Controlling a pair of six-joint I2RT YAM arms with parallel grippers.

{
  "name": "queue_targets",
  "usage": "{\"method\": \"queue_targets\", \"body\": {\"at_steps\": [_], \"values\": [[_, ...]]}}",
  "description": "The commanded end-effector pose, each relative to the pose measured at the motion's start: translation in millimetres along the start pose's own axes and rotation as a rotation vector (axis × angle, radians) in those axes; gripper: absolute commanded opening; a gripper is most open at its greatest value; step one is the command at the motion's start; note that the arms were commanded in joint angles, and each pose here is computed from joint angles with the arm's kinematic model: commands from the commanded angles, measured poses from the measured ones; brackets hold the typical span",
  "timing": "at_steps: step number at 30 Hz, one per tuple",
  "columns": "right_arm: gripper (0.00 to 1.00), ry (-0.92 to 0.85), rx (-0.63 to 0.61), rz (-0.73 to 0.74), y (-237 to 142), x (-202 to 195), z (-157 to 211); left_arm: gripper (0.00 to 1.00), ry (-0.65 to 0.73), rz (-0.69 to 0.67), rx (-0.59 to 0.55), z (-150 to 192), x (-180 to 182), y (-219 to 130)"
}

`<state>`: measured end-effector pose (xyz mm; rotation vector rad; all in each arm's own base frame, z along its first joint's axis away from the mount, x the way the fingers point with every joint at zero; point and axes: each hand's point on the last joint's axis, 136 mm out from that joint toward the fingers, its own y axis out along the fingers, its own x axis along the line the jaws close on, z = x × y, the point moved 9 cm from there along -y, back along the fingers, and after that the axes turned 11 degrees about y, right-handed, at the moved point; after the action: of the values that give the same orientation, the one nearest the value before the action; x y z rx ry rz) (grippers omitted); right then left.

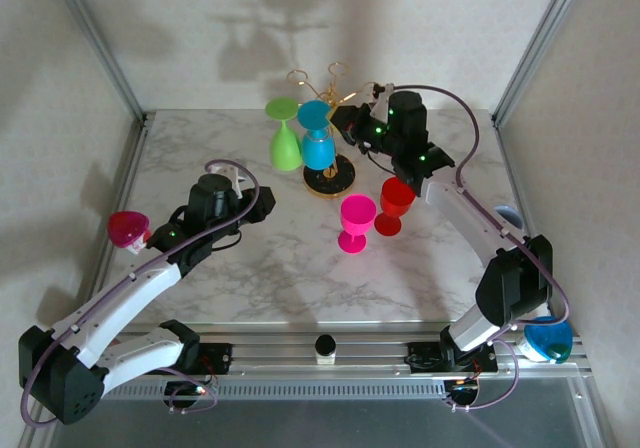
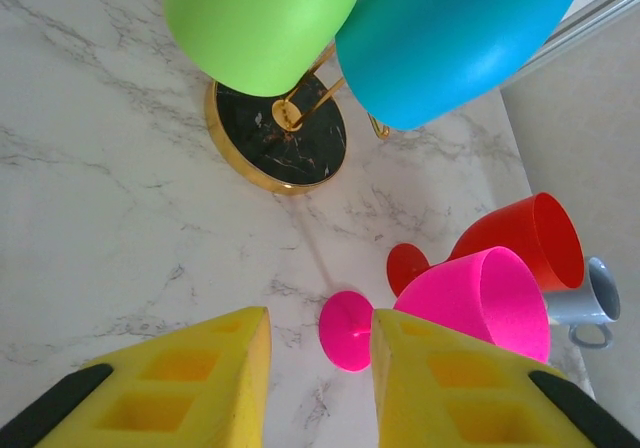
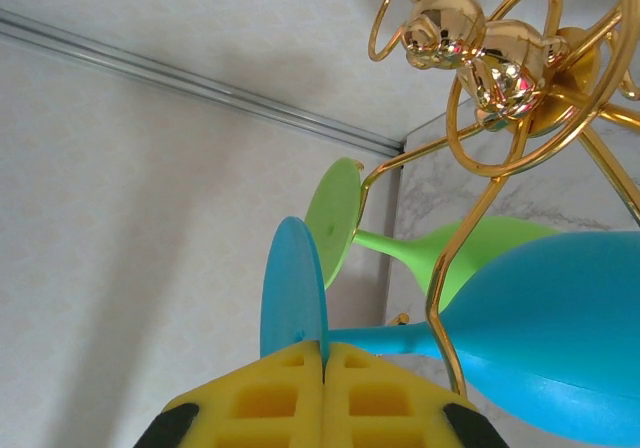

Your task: Take the wine glass off the wine glass rack

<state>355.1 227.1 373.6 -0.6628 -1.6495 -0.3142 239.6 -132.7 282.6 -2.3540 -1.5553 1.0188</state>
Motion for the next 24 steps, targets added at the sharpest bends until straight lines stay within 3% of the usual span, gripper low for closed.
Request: {"method": "queue_targets", "body": {"at_steps": [1, 24], "values": [[0.0, -0.047, -0.05, -0.022, -1.0, 10.6, -12.2, 0.33, -0.009, -0.014, -0.034, -2.1, 3.8, -5.1], [0.0, 0.111, -0.135, 0.016, -8.8, -0.7, -13.4, 0.33, -0.008, -0.009, -0.042, -2.1, 3.8, -8.4]]}}
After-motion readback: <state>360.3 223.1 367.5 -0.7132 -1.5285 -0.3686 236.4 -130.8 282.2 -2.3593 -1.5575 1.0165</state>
